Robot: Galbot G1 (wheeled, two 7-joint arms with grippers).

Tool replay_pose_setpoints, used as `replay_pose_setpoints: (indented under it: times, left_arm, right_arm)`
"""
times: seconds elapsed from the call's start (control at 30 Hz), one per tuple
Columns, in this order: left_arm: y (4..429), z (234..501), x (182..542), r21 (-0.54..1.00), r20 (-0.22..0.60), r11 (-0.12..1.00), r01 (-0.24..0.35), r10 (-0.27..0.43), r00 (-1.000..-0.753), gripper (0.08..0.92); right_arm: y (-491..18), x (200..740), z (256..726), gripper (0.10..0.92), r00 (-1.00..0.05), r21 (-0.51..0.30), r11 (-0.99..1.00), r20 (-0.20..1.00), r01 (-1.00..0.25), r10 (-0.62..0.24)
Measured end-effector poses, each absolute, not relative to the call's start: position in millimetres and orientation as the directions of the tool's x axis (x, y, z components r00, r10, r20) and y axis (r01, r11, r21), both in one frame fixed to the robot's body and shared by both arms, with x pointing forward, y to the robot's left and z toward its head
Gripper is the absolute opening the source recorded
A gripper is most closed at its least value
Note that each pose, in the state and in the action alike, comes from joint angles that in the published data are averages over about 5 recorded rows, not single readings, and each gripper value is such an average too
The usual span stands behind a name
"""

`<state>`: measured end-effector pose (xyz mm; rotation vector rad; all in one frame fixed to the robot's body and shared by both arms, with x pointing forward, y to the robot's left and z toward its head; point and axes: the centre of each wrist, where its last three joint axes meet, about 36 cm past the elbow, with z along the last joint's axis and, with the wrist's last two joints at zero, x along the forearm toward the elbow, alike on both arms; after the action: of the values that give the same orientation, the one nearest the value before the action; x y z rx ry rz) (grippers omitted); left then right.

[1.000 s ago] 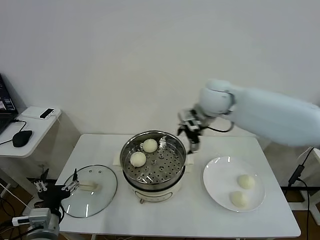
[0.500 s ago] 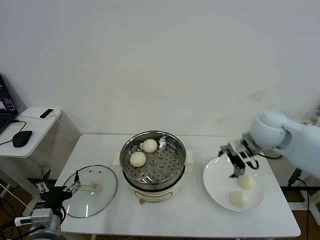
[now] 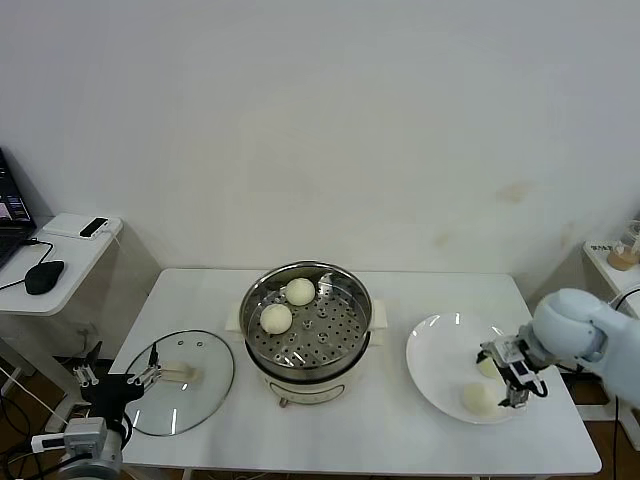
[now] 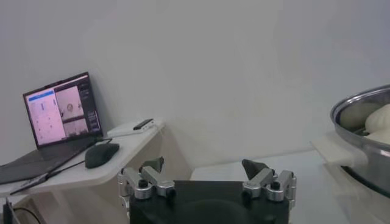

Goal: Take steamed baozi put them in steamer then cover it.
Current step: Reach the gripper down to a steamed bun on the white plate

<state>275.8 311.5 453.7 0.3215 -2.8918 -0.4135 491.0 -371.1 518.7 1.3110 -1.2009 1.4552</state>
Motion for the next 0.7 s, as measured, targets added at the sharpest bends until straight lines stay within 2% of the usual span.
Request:
replay_pose_setpoints:
  times: [0.7]
  left_arm:
    - [313.6,448.9,277.6,0.300,0.176,0.935,-0.191,-0.251,-0.952,0.823]
  right_arm:
    - [-373.5,507.0,475.6,0.818,-0.113,-0.113,-0.164,0.994,-0.980,-0.012]
